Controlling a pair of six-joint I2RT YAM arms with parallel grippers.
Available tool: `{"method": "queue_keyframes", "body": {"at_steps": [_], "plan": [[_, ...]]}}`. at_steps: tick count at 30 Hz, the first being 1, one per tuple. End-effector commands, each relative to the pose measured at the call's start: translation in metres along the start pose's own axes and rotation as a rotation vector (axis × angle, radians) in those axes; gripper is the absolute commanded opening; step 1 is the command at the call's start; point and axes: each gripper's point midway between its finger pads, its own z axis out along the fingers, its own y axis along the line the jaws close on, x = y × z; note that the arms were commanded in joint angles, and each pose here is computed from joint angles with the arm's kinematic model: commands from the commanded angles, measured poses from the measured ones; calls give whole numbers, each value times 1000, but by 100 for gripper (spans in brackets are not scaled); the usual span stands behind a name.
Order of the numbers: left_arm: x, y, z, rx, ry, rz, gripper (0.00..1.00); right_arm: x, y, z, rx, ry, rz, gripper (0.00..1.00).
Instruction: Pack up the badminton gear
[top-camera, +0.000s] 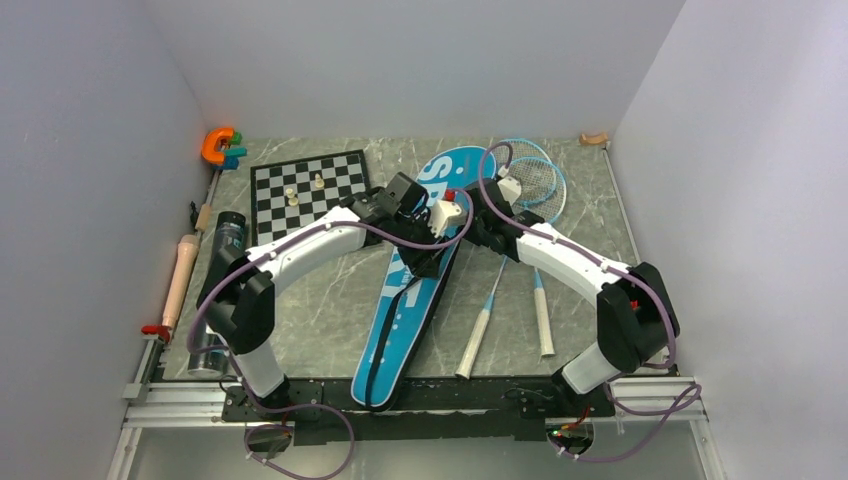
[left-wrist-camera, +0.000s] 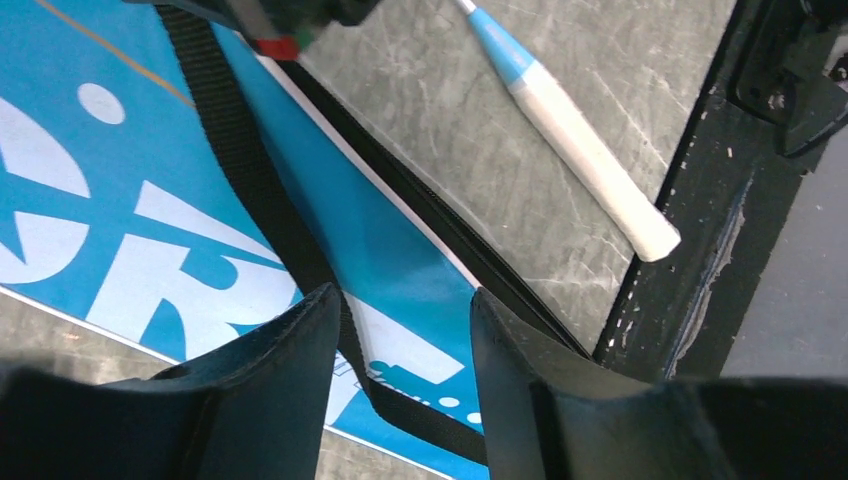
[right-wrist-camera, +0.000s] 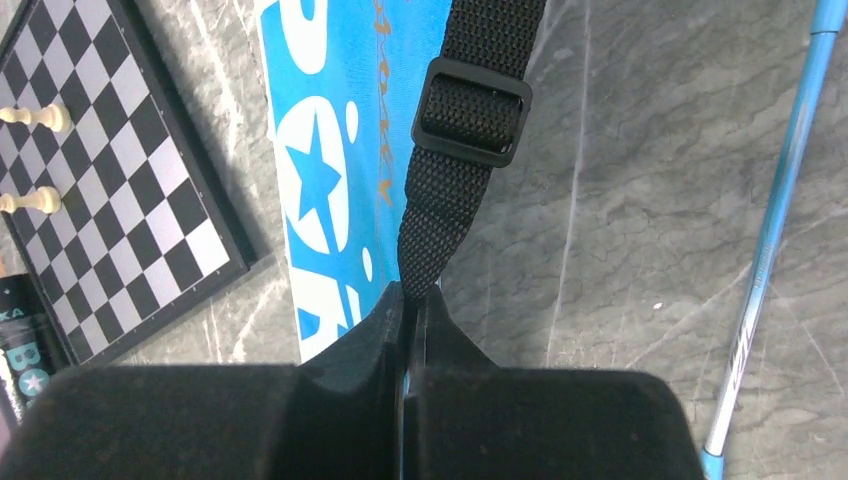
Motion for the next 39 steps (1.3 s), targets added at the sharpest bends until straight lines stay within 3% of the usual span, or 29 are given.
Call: {"method": "queue_keyframes", "body": {"at_steps": [1,3,4,14,20,25,33,39], "plan": [[-16,-39,-18,94,-76,66,57,-34,21,-25,-40,-107,26,0],[-12,-45,-16,97,-77,95,75,-36,20,-27,-31,-110,30,0],[-9,-46,-13,89,-67,103,78,-36,21,-28,-31,-110,31,0],[9,-19,2,-65,0,133,73,-48,33,-48,-61,-129,41,0],[12,-10,3,-104,4,146,45,-50,37,-56,-89,-133,45,0],[19,-6,8,-124,21,128,36,-49,38,-57,-97,-126,45,0],[16,14,9,-219,41,101,1,-49,42,-62,-122,-116,48,0],[13,22,8,-195,34,36,0,-39,43,-62,-148,-78,46,0]]}}
